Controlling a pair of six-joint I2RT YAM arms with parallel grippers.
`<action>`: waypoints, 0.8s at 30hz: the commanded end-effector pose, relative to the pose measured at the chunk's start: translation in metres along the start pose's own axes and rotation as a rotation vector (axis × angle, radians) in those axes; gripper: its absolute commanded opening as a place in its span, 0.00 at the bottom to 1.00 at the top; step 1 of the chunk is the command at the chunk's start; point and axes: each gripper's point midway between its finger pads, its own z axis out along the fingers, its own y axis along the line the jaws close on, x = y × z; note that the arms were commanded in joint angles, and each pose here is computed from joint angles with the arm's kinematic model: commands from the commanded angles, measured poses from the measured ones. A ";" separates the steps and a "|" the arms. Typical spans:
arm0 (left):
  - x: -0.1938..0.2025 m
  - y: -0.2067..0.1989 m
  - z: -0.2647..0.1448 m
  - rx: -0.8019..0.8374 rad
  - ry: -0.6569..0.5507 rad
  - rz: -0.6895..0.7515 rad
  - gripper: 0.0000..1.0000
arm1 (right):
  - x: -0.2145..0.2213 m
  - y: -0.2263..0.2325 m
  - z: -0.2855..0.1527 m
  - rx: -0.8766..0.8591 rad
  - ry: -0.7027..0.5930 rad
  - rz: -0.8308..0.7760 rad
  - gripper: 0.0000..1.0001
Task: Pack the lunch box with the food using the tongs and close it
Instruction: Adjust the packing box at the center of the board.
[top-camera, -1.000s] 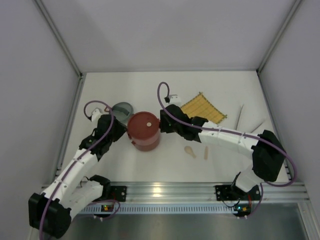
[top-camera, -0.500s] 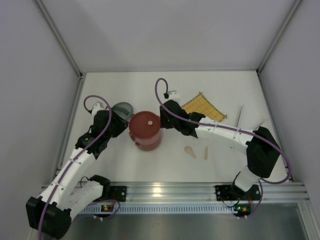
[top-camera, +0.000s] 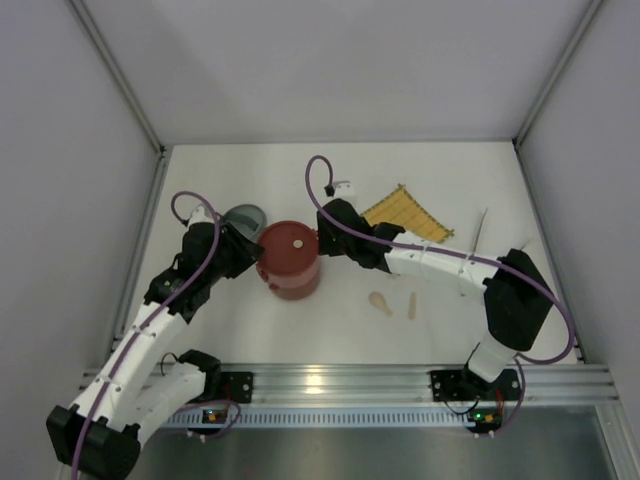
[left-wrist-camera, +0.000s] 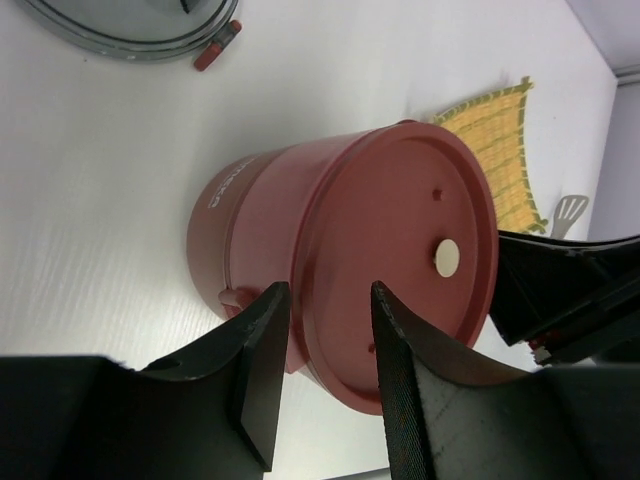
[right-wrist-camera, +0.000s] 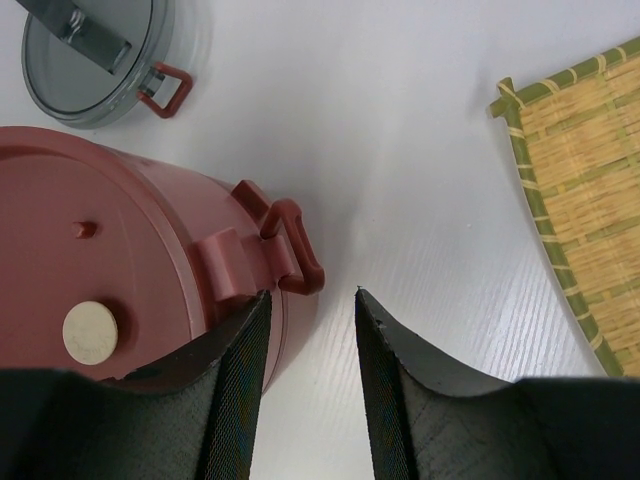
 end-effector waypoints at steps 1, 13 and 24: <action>-0.013 -0.013 -0.009 0.063 -0.065 0.001 0.43 | -0.027 0.008 -0.006 -0.030 -0.068 0.050 0.39; -0.005 -0.018 0.012 0.032 0.031 0.039 0.40 | -0.022 -0.012 0.000 0.004 -0.070 0.049 0.40; -0.004 -0.017 0.020 0.013 0.047 0.063 0.40 | -0.036 -0.013 0.017 -0.036 -0.112 0.023 0.35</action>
